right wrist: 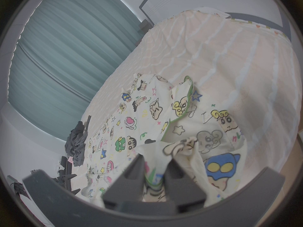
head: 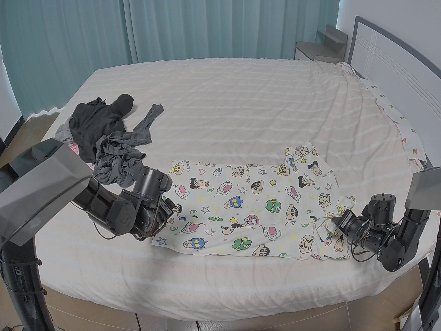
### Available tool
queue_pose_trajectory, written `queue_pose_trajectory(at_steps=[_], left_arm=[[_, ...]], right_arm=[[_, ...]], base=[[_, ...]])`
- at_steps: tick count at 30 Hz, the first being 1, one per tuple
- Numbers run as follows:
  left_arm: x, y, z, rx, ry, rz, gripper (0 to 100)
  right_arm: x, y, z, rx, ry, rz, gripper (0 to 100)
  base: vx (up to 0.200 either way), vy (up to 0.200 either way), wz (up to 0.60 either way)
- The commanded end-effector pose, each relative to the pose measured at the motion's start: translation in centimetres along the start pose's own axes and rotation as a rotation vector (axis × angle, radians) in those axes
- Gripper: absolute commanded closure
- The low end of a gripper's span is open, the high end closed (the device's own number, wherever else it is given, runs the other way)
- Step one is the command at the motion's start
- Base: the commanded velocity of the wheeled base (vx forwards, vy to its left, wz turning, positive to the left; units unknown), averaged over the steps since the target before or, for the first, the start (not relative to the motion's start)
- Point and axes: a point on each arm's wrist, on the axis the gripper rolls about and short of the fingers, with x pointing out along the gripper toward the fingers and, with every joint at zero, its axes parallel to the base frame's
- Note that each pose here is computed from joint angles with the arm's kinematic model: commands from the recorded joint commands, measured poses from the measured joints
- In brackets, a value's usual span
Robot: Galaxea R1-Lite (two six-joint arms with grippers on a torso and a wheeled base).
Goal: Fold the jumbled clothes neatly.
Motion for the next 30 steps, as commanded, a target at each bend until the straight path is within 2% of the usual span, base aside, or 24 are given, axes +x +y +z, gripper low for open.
queue_pose_trajectory(at_steps=[1, 6, 10, 13, 16, 19, 22, 25, 27, 30], left_arm=[[-2.0, 1.6, 0.4, -0.013, 0.017, 0.005, 0], [-2.4, 3.0, 0.5, -0.058, 0.049, -0.003, 0], [-3.4, 5.1, 1.5, -0.145, 0.055, -0.035, 0], [-4.3, 6.1, 1.9, -0.163, 0.085, -0.054, 0], [-6.1, 7.5, 2.2, -0.19, 0.159, -0.102, 0], [-8.1, 8.6, 1.9, -0.211, 0.284, -0.181, 0], [-8.7, 9.5, 1.3, -0.205, 0.366, -0.216, 0], [-8.6, 10.3, 0.6, -0.2, 0.401, -0.234, 0], [-8.6, 10.5, 0.5, -0.202, 0.404, -0.243, 0], [-7.8, 11.5, -0.4, -0.203, 0.409, -0.25, 0]], right_arm=[[0.0, 0.1, -0.3, 0.012, 0.029, 0.038, 0], [-0.5, 0.2, -0.2, 0.011, 0.001, 0.083, 0], [-1.5, -0.1, 2.0, 0.022, -0.11, 0.111, 0], [-2.3, -0.4, 3.2, 0.03, -0.136, 0.116, 0], [-4.0, -1.6, 3.9, 0.004, -0.093, 0.146, 0], [-5.7, -3.3, 3.9, -0.086, 0.006, 0.201, 0], [-6.7, -3.9, 3.3, -0.14, 0.074, 0.257, 0], [-7.1, -3.6, 3.2, -0.141, 0.112, 0.304, 0], [-7.1, -3.7, 3.1, -0.138, 0.117, 0.3, 0], [-6.7, -4.7, 2.1, -0.104, 0.188, 0.266, 0]], base=[[0.0, 0.0, 0.0], [0.0, 0.0, 0.0], [0.0, 0.0, 0.0], [0.0, 0.0, 0.0], [0.0, 0.0, 0.0], [0.0, 0.0, 0.0], [0.0, 0.0, 0.0], [0.0, 0.0, 0.0], [0.0, 0.0, 0.0], [0.0, 0.0, 0.0]])
